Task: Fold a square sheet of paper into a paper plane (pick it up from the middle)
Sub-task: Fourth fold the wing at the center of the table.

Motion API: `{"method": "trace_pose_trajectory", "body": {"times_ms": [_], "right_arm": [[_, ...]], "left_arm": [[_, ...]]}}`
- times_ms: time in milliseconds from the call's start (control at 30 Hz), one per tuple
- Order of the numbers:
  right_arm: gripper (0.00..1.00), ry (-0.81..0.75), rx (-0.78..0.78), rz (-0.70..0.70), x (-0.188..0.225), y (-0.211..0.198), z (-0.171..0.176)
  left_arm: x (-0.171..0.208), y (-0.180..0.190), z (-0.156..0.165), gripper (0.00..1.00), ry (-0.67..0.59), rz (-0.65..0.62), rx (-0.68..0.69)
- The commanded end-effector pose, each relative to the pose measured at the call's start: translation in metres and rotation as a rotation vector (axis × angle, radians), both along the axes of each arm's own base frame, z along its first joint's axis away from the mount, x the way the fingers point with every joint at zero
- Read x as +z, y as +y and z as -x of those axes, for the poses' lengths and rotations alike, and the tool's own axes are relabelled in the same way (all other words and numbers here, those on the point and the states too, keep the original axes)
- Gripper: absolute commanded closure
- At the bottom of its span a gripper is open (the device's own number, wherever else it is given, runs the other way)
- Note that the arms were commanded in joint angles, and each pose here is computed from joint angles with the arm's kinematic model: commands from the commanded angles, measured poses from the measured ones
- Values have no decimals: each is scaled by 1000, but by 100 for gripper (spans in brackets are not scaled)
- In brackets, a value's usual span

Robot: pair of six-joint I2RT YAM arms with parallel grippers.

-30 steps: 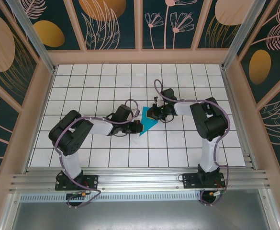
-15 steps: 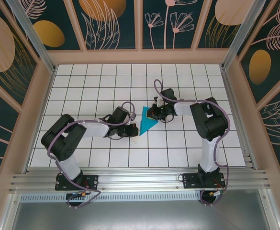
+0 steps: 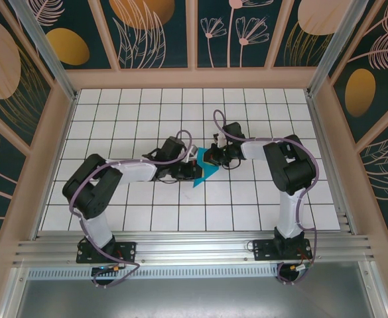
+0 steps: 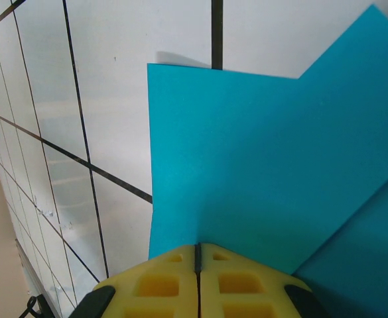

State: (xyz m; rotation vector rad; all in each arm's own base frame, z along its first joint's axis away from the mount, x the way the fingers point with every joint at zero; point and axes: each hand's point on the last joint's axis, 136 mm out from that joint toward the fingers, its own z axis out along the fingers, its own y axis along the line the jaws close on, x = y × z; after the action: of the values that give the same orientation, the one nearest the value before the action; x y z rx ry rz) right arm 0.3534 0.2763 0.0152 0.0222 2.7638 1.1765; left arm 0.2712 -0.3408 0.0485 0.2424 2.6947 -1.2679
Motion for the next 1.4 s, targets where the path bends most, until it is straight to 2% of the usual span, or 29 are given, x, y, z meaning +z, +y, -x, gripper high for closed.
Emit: {"method": "trace_pose_trajectory", "body": {"times_ms": [0,167,467,567,833,933,1033,1167,1300,1367], "right_arm": [[92,94,-55,205,-64,-31,18],[92,98,-54,214,-66,-32,20],[92,101,-50,218,-68,-33,20],[92,104,-47,226,-70,-34,20],[92,114,-41,244,-75,-36,22],[92,110,-37,237,-74,-35,23],[92,106,-34,226,-70,-33,22],[92,97,-29,210,-65,-30,19],[91,87,-28,203,-62,-28,16],[91,87,-31,204,-62,-28,16]], "left_arm": [[-19,0,13,94,78,-22,-27],[-50,27,23,97,94,-172,7],[-79,58,46,100,141,-267,43],[-83,62,53,100,159,-270,42],[-80,58,71,100,232,-156,48],[-66,61,63,100,183,-147,94],[-24,47,46,100,92,-46,104],[20,28,18,100,-24,17,100],[32,9,-8,100,-65,34,98],[19,3,-20,100,-59,7,103]]}}
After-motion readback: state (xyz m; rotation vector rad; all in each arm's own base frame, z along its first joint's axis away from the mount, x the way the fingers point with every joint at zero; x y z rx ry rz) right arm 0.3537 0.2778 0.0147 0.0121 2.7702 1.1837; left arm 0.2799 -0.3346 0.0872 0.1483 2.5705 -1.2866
